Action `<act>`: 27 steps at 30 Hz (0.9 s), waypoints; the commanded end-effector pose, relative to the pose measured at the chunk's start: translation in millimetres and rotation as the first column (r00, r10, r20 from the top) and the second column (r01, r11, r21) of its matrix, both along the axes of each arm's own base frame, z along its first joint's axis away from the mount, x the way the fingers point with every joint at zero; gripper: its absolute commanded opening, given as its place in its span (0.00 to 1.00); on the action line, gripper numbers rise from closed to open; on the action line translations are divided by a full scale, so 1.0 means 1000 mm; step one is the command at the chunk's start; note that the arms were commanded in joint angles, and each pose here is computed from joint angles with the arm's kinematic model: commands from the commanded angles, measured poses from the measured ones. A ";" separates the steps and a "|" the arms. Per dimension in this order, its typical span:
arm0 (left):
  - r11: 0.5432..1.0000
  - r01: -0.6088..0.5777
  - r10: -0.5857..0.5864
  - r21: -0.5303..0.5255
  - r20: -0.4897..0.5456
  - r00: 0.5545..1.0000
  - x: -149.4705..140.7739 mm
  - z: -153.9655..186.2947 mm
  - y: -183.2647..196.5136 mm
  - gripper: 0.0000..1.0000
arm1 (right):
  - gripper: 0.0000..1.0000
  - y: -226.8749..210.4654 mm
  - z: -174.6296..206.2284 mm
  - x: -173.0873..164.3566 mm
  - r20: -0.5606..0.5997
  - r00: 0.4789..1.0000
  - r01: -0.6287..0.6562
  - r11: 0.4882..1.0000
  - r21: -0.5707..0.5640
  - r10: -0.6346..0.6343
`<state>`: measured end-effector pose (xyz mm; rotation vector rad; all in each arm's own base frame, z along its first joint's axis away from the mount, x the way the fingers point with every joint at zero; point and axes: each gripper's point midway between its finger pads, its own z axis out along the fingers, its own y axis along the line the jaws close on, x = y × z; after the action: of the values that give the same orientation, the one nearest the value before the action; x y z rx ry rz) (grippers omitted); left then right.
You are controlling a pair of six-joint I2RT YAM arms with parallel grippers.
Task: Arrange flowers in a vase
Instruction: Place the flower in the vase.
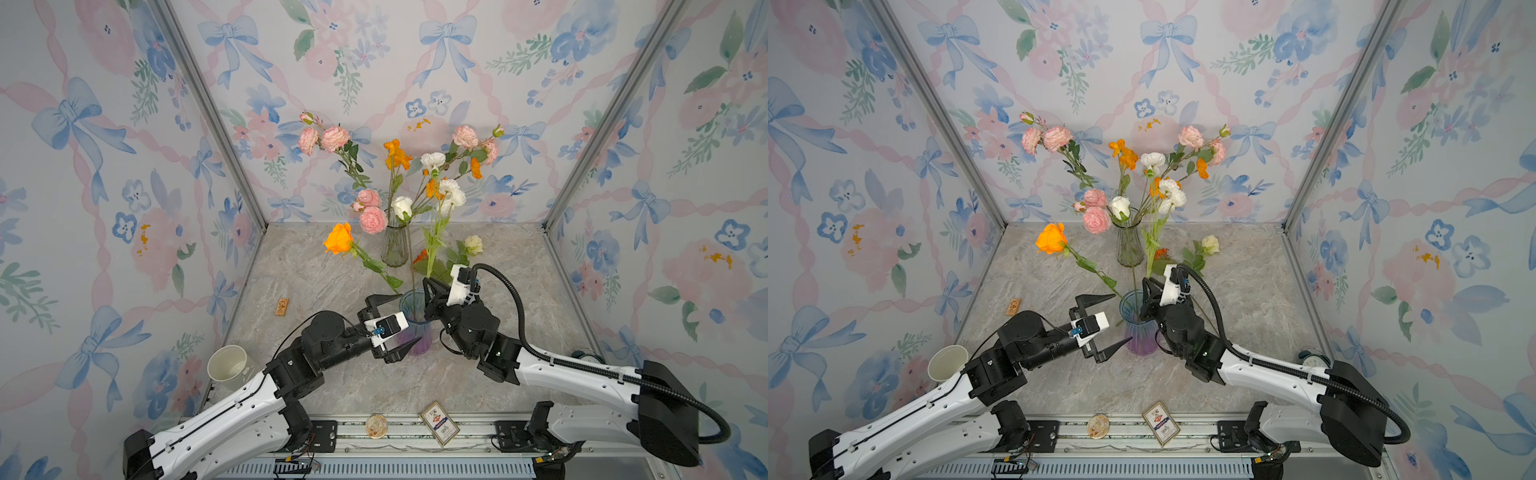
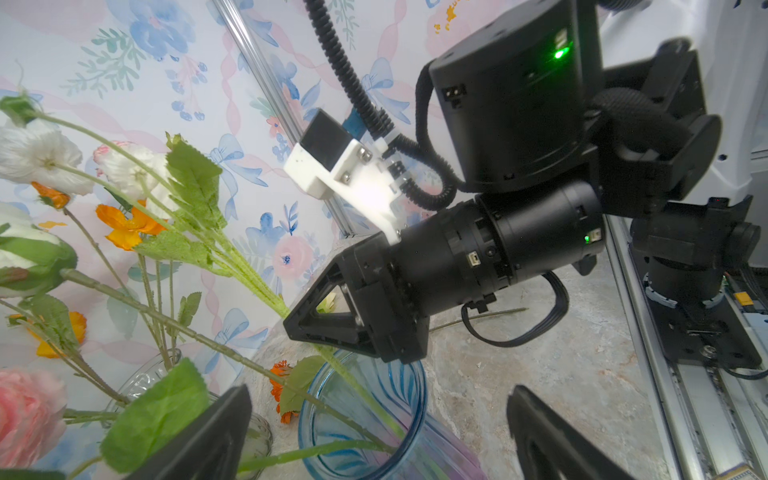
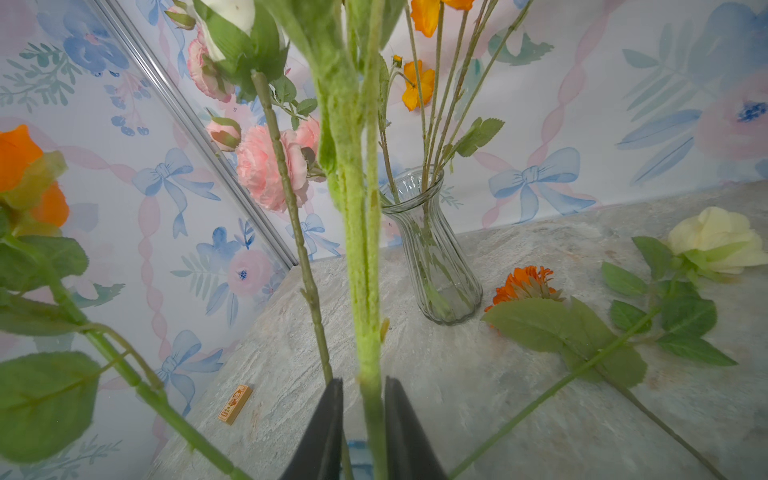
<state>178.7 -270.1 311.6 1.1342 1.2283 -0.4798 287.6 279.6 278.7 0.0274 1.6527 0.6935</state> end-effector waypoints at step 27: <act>1.000 0.008 -0.008 0.003 -0.018 1.000 0.008 0.008 -0.012 0.98 | 0.95 -0.111 -0.001 -0.033 -0.028 0.979 0.194 0.969 -0.156 -0.201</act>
<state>183.9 -278.1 298.0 1.1662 1.2655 -0.4822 254.6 199.0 292.7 0.0680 1.6478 0.5609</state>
